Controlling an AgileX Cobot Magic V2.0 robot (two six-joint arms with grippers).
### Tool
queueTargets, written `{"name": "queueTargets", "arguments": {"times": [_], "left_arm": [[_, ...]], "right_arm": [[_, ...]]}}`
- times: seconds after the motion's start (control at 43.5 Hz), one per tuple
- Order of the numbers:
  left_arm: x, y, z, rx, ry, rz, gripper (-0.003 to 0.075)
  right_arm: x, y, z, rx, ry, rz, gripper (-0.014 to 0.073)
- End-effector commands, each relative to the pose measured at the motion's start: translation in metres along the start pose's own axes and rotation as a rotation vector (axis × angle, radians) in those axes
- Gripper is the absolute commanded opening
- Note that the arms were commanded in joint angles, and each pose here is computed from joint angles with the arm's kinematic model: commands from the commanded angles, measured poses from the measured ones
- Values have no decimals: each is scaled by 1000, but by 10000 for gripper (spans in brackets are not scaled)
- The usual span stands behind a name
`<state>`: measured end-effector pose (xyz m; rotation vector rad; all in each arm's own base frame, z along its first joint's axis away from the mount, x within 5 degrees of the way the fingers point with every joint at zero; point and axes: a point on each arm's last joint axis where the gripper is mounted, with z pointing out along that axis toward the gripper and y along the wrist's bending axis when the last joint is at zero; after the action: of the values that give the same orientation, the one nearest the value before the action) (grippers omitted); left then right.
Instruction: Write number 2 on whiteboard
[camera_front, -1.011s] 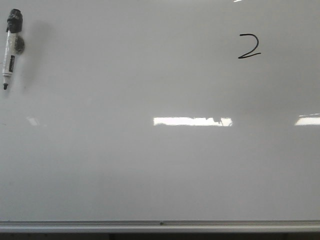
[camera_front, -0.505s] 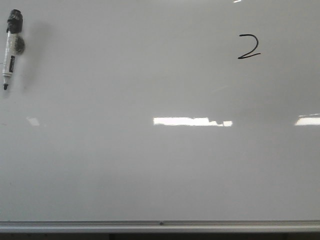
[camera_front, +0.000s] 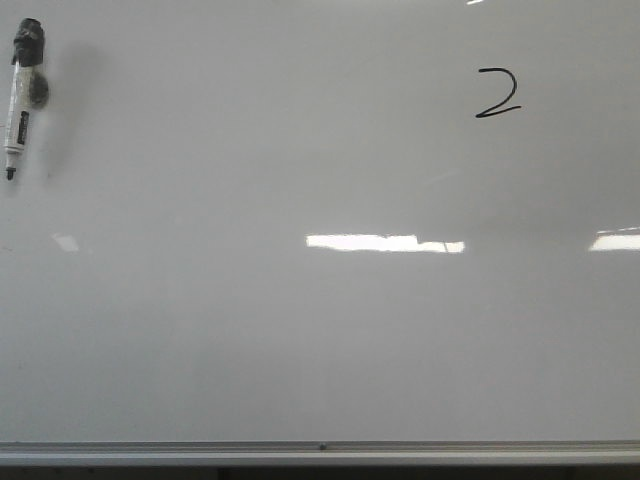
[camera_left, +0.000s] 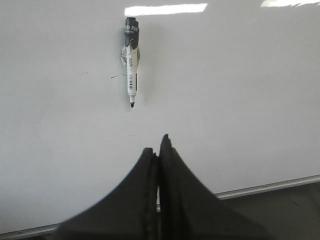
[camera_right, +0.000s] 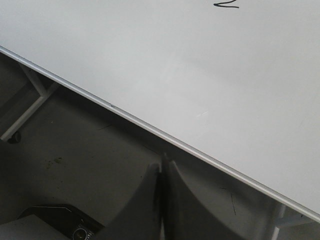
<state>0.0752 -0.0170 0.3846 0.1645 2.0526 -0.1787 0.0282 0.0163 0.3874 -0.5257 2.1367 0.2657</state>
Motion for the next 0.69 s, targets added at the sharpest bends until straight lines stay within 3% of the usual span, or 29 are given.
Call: {"name": "queueTargets", "arguments": {"times": [0.0,0.391,0.46,0.666], "left_arm": [[-15,-2,-6,20,-106,3,-20],[-12,-2,-5,21,-115,3,-20],[-8,4,-7,-42,-149,25,-20],[40,10,4,-95,-257,-83,-20]], "right_arm": [[-11,-1,-5,14,-78,1,-68],[-11,-1,-5,14,-78,1,-68],[-11,-1,-5,14,-78,1,-68],[-11,-1,-5,14,-78,1,-68]]}}
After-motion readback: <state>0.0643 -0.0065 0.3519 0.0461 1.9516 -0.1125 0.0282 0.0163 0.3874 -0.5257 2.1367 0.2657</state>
